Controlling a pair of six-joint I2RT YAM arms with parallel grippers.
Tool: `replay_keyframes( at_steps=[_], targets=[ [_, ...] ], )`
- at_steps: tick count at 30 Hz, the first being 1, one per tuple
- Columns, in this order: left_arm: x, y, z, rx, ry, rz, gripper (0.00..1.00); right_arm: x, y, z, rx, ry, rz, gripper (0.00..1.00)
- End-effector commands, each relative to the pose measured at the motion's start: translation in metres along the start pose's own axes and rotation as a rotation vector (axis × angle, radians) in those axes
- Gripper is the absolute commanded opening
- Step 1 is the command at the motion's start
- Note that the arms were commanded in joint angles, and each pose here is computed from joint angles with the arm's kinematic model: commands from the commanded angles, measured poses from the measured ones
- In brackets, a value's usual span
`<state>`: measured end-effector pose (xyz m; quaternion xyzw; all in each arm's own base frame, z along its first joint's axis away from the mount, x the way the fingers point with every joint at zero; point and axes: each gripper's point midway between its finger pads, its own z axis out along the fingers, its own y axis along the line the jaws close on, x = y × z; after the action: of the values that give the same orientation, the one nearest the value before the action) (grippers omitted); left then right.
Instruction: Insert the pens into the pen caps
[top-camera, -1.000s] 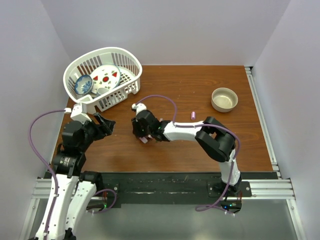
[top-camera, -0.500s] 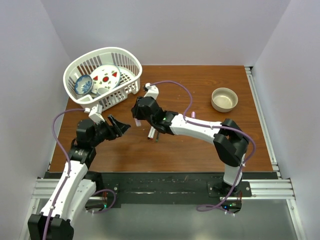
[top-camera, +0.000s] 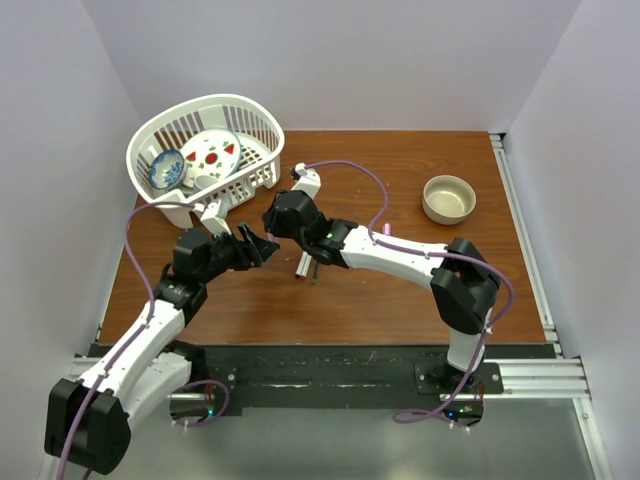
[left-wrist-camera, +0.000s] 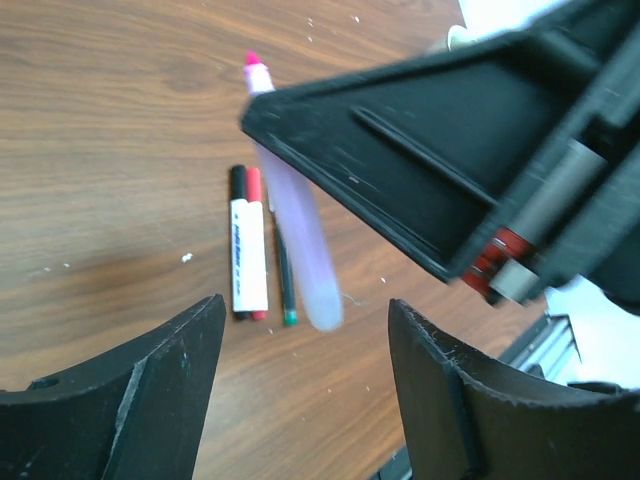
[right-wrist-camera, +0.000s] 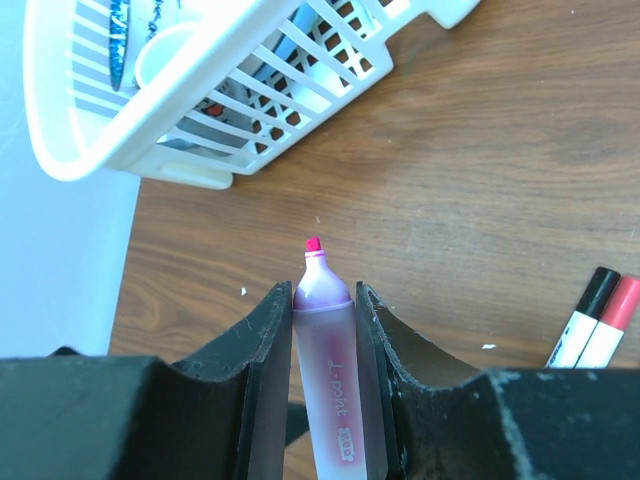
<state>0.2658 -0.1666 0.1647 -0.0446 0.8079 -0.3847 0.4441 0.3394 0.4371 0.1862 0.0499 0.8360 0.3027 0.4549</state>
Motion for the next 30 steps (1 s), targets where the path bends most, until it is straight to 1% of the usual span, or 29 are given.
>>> replay_keyframes(
  at_steps=[1, 4, 5, 9, 11, 13, 14, 16, 18, 19, 20, 23, 25, 26, 27, 28, 29, 30],
  targets=[
    [-0.038, -0.015, 0.005, 0.021, -0.118, 0.069, 0.7, -0.038, 0.034, -0.028, -0.1, -0.083, 0.06, 0.0],
    [-0.042, -0.018, 0.007, 0.033, -0.126, 0.077, 0.66, -0.03, 0.031, -0.031, -0.115, -0.072, 0.09, 0.0],
    [-0.043, -0.018, 0.007, 0.034, -0.13, 0.081, 0.63, -0.023, 0.026, -0.031, -0.111, -0.06, 0.092, 0.0],
    [-0.046, -0.026, 0.007, 0.068, -0.132, 0.084, 0.59, -0.013, 0.031, -0.034, -0.136, -0.026, 0.108, 0.0],
    [-0.046, -0.028, 0.007, 0.078, -0.138, 0.088, 0.55, -0.01, 0.029, -0.036, -0.138, -0.028, 0.114, 0.0],
    [-0.045, -0.028, 0.008, 0.084, -0.13, 0.089, 0.53, -0.007, 0.032, -0.036, -0.152, -0.015, 0.137, 0.0],
    [-0.044, -0.03, 0.008, 0.095, -0.125, 0.091, 0.49, -0.008, 0.033, -0.037, -0.156, -0.014, 0.139, 0.0],
    [-0.042, -0.029, 0.009, 0.096, -0.115, 0.088, 0.46, -0.008, 0.035, -0.038, -0.159, -0.017, 0.147, 0.0],
    [-0.04, -0.029, 0.01, 0.102, -0.101, 0.086, 0.41, -0.008, 0.038, -0.039, -0.17, -0.017, 0.158, 0.0],
    [-0.039, -0.03, 0.01, 0.105, -0.097, 0.086, 0.36, -0.007, 0.038, -0.039, -0.172, -0.015, 0.159, 0.0],
    [-0.038, -0.03, 0.01, 0.109, -0.092, 0.087, 0.22, -0.008, 0.039, -0.039, -0.174, -0.017, 0.164, 0.0],
    [-0.04, -0.031, 0.007, 0.105, -0.102, 0.087, 0.0, -0.004, 0.04, -0.041, -0.192, -0.011, 0.167, 0.0],
    [-0.042, -0.034, 0.005, 0.111, -0.11, 0.096, 0.0, -0.008, 0.047, -0.047, -0.239, -0.019, 0.162, 0.0],
    [-0.042, -0.036, 0.003, 0.12, -0.106, 0.108, 0.0, -0.003, 0.042, -0.047, -0.238, -0.01, 0.144, 0.03],
    [-0.043, -0.039, 0.001, 0.129, -0.109, 0.115, 0.0, -0.002, 0.042, -0.049, -0.249, -0.002, 0.137, 0.09],
    [-0.043, -0.04, 0.0, 0.133, -0.11, 0.119, 0.0, -0.002, 0.042, -0.054, -0.255, 0.003, 0.13, 0.16],
    [-0.041, -0.041, -0.001, 0.14, -0.102, 0.126, 0.0, 0.001, 0.037, -0.055, -0.245, 0.007, 0.114, 0.29],
    [-0.042, -0.044, -0.003, 0.15, -0.106, 0.135, 0.0, 0.002, 0.033, -0.057, -0.238, 0.012, 0.101, 0.34]
  ],
)
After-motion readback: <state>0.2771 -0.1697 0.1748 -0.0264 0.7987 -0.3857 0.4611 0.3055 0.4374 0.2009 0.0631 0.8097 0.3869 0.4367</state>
